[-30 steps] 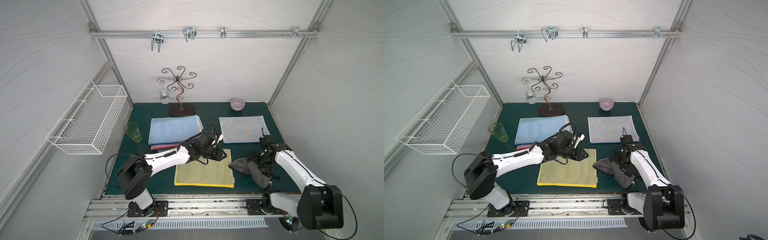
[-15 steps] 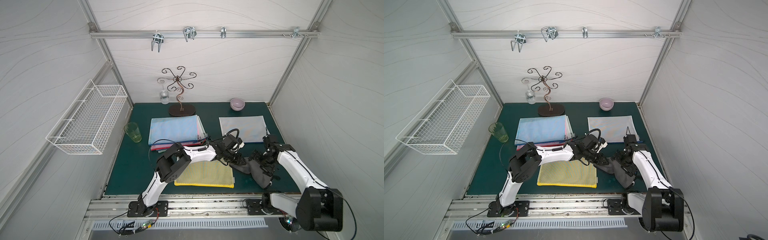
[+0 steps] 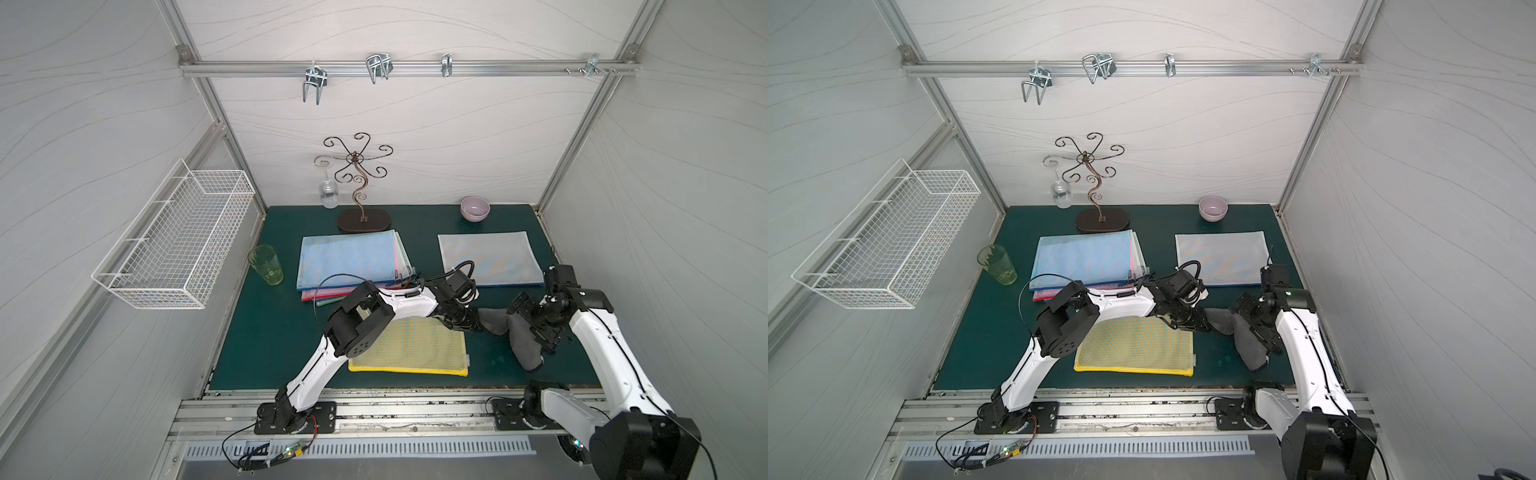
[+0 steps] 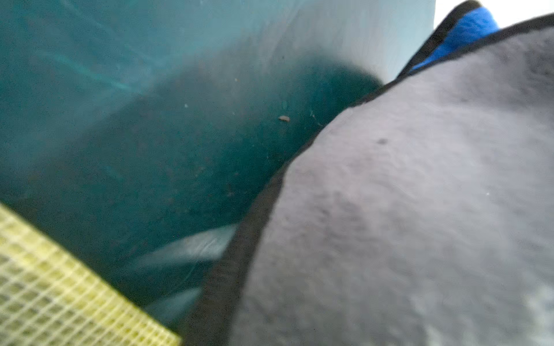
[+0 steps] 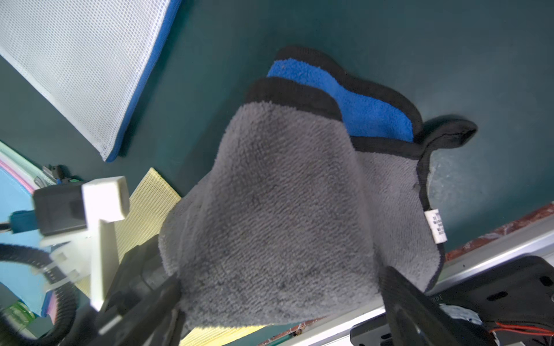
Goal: Wipe the document bag
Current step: Place the cleaning item at the center of the board.
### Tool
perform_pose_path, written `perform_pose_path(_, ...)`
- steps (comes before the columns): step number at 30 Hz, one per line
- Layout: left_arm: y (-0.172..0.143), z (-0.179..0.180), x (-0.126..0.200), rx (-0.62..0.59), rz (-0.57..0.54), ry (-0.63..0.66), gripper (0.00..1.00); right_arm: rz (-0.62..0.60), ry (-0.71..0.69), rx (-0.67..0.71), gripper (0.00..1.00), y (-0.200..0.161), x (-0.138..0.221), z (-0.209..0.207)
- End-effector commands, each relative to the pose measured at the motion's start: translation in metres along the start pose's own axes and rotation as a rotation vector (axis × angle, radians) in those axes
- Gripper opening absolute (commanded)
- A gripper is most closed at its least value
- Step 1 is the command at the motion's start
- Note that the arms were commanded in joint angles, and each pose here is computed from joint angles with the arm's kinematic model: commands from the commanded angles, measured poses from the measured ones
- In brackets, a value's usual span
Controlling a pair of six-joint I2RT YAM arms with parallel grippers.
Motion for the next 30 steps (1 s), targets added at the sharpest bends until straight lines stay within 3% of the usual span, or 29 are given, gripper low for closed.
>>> perform_pose_path(1,-0.018,0.022,-0.014,0.033,0.066,0.064,0.31,-0.011,-0.001,0.003,0.99,0.001,0.011,-0.001)
perform_pose_path(6,-0.001,-0.016,0.03,-0.102,-0.097,-0.019,0.31,-0.038,-0.053,-0.004,0.99,0.005,-0.008,-0.016)
perform_pose_path(8,0.004,-0.033,0.049,-0.158,-0.152,-0.051,0.31,-0.012,-0.073,-0.019,0.94,0.002,-0.023,-0.024)
perform_pose_path(15,0.017,-0.062,0.07,-0.217,-0.213,-0.152,0.31,0.061,-0.114,-0.03,0.91,-0.01,-0.053,-0.038)
perform_pose_path(23,0.036,-0.077,0.026,-0.192,-0.15,-0.26,0.33,0.07,-0.108,-0.033,0.92,-0.01,-0.052,-0.035)
perform_pose_path(30,0.018,-0.021,-0.022,-0.007,0.003,-0.116,0.32,0.042,-0.061,-0.031,0.95,-0.006,-0.028,-0.022)
Point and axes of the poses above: each gripper's point midway between its finger pads, its own x axis back along the fingers, its own z axis along the line the jaws close on, y = z × x, the point moved 1 cm from there along x, back along the fingers, and after that the axes turned 14 degrees about -x, right-handed, at the moved point
